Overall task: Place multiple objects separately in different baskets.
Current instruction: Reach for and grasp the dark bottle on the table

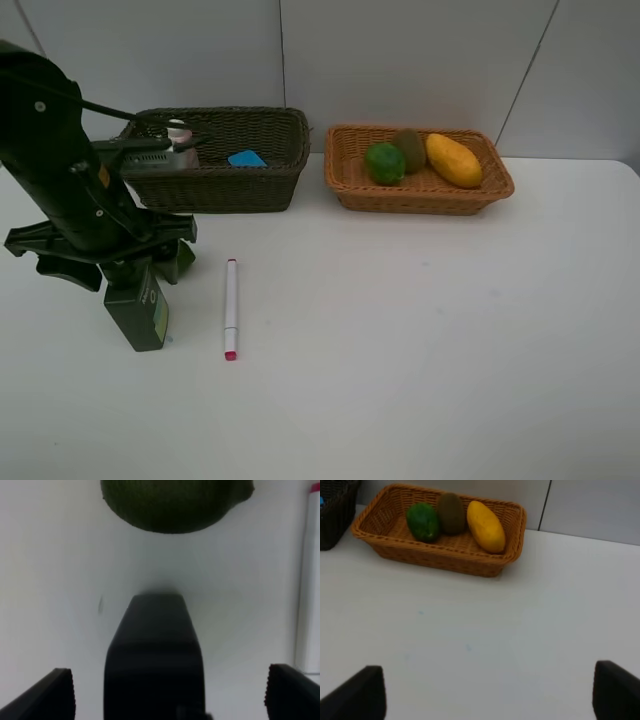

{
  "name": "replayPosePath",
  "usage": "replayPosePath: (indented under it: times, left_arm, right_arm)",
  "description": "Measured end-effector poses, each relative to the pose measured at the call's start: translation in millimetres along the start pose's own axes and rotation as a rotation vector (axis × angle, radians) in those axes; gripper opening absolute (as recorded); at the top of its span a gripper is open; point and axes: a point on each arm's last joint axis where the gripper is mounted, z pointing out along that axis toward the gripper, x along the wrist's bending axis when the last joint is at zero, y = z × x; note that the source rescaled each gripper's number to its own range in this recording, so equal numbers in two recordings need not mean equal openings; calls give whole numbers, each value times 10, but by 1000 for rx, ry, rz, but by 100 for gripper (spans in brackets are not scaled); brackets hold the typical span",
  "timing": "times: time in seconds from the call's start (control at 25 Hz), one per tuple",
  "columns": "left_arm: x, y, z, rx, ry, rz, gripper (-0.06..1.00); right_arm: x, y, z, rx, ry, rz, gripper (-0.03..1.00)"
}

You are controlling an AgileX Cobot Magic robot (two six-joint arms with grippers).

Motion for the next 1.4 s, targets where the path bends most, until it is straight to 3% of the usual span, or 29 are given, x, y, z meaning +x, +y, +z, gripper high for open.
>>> replayPosePath:
  times: [0.76, 0.84, 1.0, 1.4]
  left_arm:
    - [-33, 4, 206, 30, 6, -4, 98]
    - [-31, 5, 206, 29, 7, -1, 88]
    - [-31, 1, 208, 32, 7, -4, 36]
    - [-29, 1, 208, 31, 9, 0, 37]
  right_arm:
    - [0, 0, 0, 0, 0, 0, 100]
    - [0, 0, 0, 0, 0, 0, 100]
    - [0, 0, 0, 0, 0, 0, 100]
    - [0, 0, 0, 0, 0, 0, 100]
